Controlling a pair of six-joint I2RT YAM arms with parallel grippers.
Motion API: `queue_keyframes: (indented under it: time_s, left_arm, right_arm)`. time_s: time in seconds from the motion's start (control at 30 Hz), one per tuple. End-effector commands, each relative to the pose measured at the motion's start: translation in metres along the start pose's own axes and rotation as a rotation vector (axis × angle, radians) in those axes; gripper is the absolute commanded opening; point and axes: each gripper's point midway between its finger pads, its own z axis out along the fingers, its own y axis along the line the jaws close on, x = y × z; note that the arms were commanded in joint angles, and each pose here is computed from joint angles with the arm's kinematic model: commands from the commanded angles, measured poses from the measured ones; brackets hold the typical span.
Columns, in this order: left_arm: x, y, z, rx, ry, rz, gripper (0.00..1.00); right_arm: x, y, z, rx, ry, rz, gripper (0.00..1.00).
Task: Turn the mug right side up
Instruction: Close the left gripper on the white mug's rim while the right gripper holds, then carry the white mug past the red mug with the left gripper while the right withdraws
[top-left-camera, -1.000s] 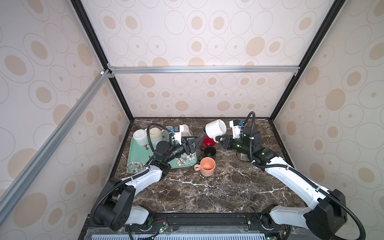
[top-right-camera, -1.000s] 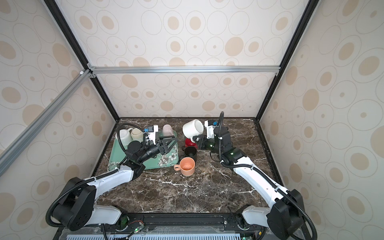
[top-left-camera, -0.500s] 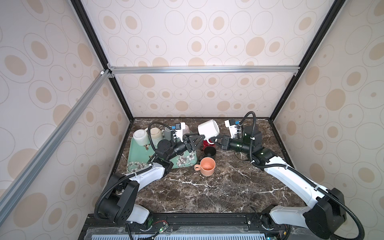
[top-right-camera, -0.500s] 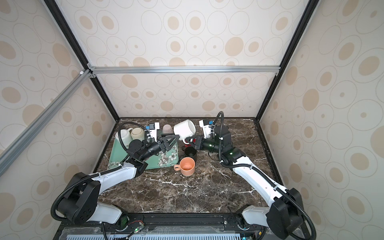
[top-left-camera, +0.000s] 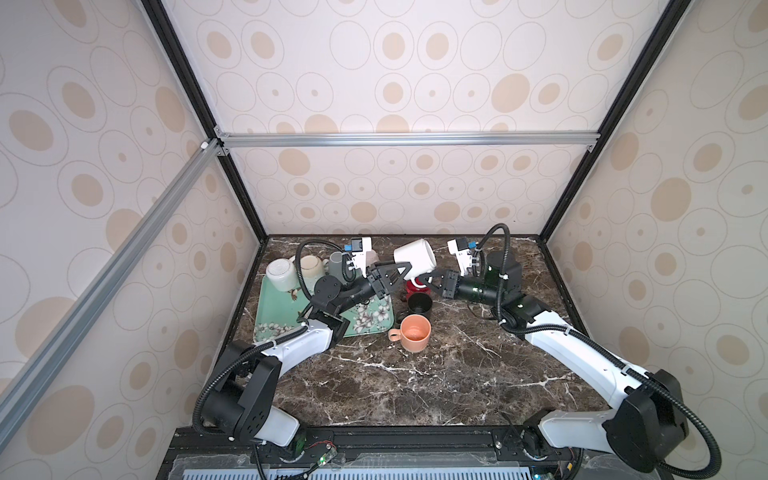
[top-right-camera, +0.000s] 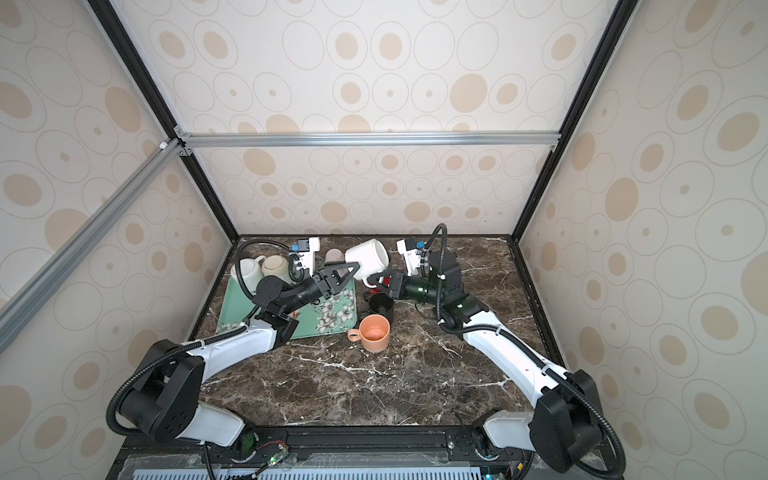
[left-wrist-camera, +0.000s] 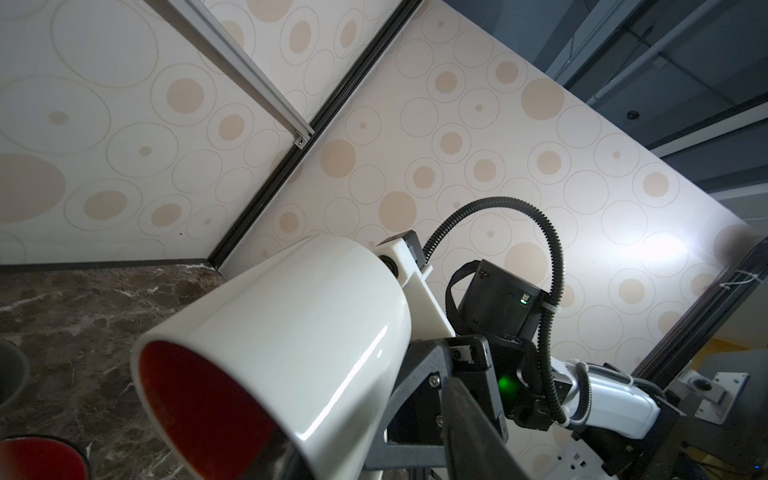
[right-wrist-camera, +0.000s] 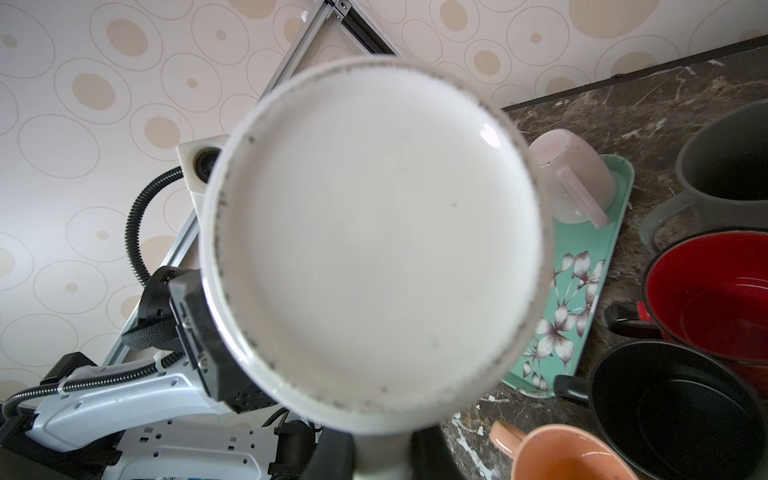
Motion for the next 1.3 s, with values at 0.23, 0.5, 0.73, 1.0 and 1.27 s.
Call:
queue_keyframes:
  time_s: [0.23,0.5,0.73,1.0,1.27]
  left_arm:
    - [-0.012,-0.060,0.017,0.225,0.017,0.049,0.15]
    - [-0.014,-0.087,0.022,0.309,0.038,0.093,0.00]
    - [-0.017,-0.081,0.036,0.212,0.103,0.202,0.00]
    - [-0.023,-0.047,0.059,-0.006,0.191,0.335,0.00]
    - [0.001,-0.013,0.090,-0.177,0.309,0.384,0.00]
  right_arm:
    - [-0.003,0.002,-0.004,-0.018,-0.021,-0.022,0.00]
    - [0.001,-0.005,-0.007,0.010,-0.010,-0.010,0.12]
    - [-0.001,-0.019,-0.033,0.178,-0.050,-0.052,0.43]
    - [-0.001,-0.048,-0.080,0.459,-0.058,-0.077,0.48]
    - [0.002,-0.068,-0.126,0.660,-0.065,-0.107,0.50]
